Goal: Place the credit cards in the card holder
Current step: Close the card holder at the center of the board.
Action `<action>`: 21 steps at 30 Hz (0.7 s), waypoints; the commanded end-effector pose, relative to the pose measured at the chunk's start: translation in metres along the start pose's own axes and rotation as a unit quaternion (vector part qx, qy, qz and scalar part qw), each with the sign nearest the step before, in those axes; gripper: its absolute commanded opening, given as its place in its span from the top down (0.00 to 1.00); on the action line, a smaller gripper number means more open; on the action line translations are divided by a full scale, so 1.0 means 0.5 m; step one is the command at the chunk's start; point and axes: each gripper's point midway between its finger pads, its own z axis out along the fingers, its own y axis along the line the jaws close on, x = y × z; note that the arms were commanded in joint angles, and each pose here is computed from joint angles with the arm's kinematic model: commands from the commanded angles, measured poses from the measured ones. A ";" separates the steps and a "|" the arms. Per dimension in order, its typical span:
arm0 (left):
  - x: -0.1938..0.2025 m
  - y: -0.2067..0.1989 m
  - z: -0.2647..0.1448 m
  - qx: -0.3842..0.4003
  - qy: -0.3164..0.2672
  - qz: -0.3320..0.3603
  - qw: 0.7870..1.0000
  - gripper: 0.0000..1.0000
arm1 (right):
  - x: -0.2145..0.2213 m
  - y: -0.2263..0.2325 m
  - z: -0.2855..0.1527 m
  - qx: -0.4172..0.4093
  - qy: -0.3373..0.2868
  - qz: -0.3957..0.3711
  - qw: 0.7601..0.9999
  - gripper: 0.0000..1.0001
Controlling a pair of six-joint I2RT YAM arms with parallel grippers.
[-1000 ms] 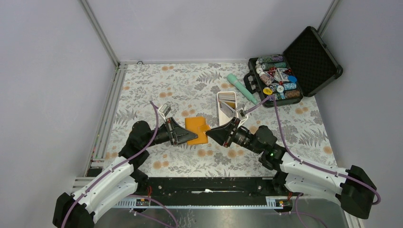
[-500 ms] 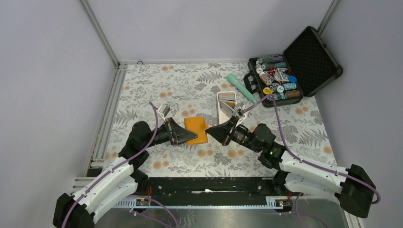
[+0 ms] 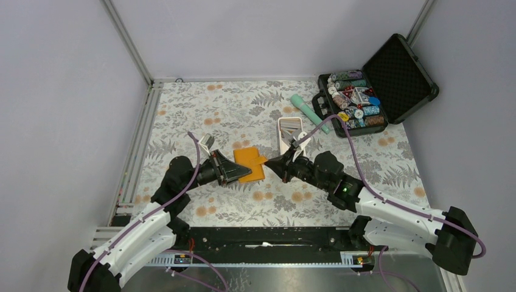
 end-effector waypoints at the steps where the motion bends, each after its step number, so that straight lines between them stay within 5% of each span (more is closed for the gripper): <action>1: -0.015 -0.031 -0.002 0.028 -0.019 0.016 0.999 1.00 | -0.006 -0.021 0.003 0.024 0.006 -0.031 0.999 1.00; 12: -0.011 -0.053 -0.001 0.052 -0.009 0.037 0.998 1.00 | 0.001 0.064 -0.006 -0.089 -0.006 0.033 0.995 0.99; 16: -0.014 -0.051 -0.004 0.050 -0.014 0.051 0.997 1.00 | 0.017 0.052 -0.018 -0.070 0.014 0.043 0.997 0.66; 21: -0.019 -0.042 -0.008 0.046 -0.024 0.066 0.996 1.00 | 0.048 0.000 -0.042 0.007 0.048 0.045 0.998 0.39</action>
